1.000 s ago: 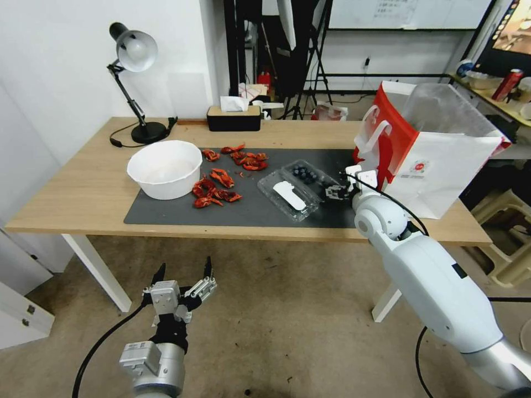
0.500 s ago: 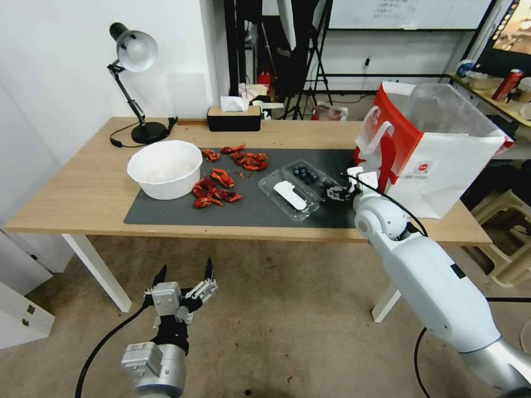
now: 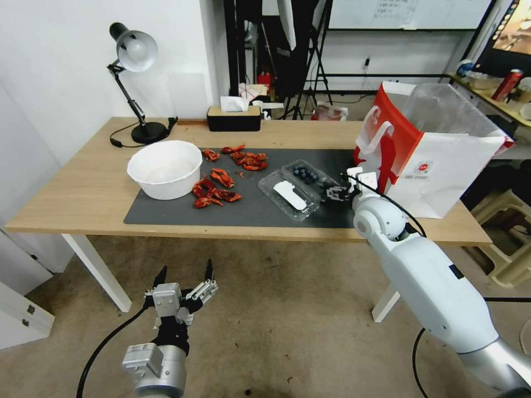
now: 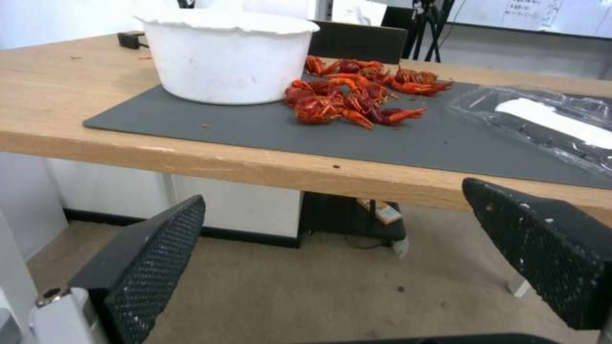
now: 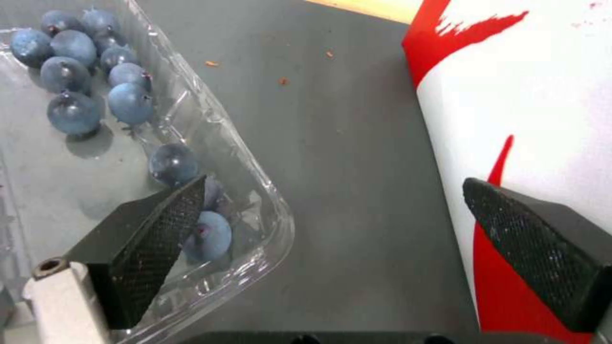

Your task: Close the takeout container lid, then place the container into the takeout bag.

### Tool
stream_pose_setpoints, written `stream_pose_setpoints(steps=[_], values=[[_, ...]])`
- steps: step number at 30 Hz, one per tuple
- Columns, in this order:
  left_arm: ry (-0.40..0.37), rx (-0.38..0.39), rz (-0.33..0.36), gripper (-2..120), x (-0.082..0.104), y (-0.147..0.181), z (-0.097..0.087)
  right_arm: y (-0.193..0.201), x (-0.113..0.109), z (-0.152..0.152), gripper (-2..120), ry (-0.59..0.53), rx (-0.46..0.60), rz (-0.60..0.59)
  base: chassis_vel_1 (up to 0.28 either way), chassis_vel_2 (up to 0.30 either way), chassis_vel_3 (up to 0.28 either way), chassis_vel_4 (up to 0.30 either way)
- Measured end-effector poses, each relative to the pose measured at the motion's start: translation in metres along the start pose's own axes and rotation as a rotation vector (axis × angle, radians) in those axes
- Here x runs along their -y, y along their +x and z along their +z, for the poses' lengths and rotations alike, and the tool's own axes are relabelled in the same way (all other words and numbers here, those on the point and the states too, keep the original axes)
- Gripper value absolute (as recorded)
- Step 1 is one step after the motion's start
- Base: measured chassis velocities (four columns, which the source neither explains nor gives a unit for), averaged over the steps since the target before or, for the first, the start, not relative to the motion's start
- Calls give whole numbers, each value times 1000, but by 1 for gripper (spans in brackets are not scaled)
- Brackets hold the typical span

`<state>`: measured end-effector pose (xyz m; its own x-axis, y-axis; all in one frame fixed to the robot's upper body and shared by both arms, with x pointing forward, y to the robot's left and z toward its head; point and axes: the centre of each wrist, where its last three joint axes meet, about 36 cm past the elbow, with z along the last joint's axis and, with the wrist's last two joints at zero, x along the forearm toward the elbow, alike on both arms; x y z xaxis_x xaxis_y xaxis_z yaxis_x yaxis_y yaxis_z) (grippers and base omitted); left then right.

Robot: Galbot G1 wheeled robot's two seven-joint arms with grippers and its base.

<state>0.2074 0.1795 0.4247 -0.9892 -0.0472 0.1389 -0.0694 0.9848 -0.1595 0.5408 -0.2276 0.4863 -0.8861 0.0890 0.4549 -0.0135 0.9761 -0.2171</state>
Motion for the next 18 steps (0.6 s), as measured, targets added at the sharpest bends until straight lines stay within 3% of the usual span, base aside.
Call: stream_pose_setpoints(steps=[18], values=[[0,2,-2,100,0,0,1,8,-1,1,100,-16,-3,23,0,0,0,0]])
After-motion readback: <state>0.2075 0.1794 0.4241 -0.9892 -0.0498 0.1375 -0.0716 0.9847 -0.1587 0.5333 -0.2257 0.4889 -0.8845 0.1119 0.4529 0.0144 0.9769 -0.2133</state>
